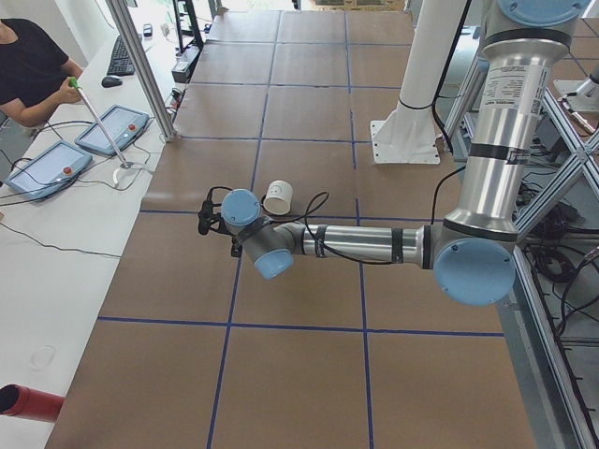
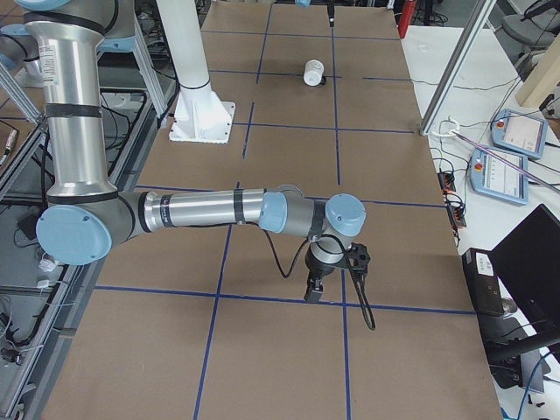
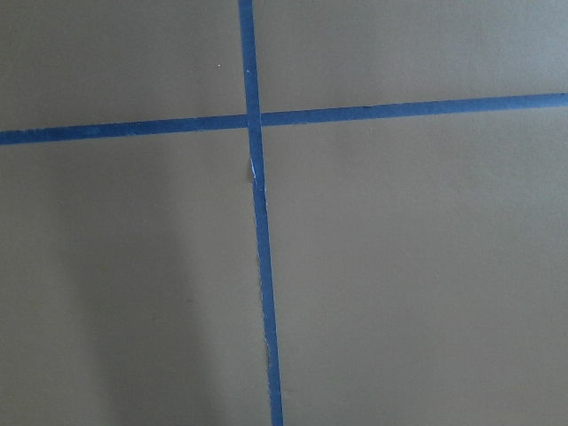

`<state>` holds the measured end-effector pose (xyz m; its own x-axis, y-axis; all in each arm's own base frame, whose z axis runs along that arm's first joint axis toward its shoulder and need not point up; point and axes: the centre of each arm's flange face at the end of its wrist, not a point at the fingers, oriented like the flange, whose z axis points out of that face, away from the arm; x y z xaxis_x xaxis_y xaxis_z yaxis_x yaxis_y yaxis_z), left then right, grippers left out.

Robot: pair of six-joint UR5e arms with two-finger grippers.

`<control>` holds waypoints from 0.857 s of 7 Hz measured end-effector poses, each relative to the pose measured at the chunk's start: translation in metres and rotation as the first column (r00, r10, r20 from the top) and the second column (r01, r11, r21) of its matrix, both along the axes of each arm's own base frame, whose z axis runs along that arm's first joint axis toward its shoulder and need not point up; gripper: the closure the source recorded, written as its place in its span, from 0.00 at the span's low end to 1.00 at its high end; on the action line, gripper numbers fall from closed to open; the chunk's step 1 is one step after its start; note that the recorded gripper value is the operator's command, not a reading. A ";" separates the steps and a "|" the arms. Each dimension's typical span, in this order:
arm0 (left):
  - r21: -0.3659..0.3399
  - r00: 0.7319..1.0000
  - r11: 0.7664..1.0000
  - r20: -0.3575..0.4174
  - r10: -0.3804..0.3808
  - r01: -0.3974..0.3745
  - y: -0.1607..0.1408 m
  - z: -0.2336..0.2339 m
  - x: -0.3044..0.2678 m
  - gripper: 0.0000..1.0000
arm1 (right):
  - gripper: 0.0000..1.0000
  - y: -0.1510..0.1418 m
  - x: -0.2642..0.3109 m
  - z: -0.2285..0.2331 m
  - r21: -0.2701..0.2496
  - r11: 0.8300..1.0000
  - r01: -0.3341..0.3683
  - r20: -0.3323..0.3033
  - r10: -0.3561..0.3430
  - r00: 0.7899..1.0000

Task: Flip mug
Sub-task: 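Reach the left gripper toward the white mug lying on its side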

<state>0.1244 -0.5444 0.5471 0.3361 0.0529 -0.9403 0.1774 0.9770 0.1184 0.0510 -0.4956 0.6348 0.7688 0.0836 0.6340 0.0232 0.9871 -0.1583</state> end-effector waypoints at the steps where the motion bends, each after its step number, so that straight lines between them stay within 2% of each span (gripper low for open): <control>1: -0.015 0.999 1.000 -0.049 -0.004 0.003 0.007 0.002 0.015 0.00 | 0.00 0.000 0.000 0.000 0.000 1.000 0.000 0.000 0.000 1.000; 4: -0.049 0.985 0.999 -0.172 -0.031 0.023 0.031 0.004 0.056 0.00 | 0.00 0.000 0.000 0.000 0.001 1.000 0.000 0.000 0.000 1.000; 6: -0.080 0.961 0.995 -0.266 -0.076 0.057 0.053 -0.006 0.104 0.00 | 0.00 0.000 0.000 0.000 0.001 1.000 0.000 0.000 0.000 1.000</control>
